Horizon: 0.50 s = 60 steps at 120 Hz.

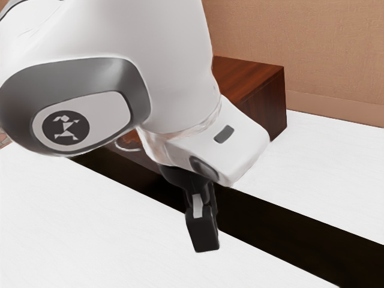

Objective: Pull the drawer handle with one arm to open the drawer

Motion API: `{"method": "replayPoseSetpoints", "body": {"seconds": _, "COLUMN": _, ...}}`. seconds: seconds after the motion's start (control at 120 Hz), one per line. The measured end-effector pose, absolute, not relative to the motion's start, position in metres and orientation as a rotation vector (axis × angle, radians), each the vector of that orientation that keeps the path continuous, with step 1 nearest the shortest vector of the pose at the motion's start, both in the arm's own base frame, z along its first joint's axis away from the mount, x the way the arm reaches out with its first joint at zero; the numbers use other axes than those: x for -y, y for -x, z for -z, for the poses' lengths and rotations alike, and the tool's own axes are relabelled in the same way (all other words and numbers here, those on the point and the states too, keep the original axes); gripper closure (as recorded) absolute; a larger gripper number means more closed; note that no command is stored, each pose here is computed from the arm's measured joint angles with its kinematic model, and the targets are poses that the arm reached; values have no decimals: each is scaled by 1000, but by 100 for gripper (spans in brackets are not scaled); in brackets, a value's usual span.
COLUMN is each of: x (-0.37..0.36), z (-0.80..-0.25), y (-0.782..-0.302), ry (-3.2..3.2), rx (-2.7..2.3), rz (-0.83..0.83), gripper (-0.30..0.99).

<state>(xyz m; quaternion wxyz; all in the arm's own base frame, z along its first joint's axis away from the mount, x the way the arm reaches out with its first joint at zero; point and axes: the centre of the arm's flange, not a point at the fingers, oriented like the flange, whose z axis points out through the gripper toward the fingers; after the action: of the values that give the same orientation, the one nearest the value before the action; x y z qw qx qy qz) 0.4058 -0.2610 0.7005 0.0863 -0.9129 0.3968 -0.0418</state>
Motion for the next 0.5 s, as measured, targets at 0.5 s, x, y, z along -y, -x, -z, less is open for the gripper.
{"method": "replayPoseSetpoints", "body": {"seconds": 0.5, "x": 276, "z": -726, "y": -404, "ry": 2839, "rx": -790, "rz": 216, "gripper": 0}}
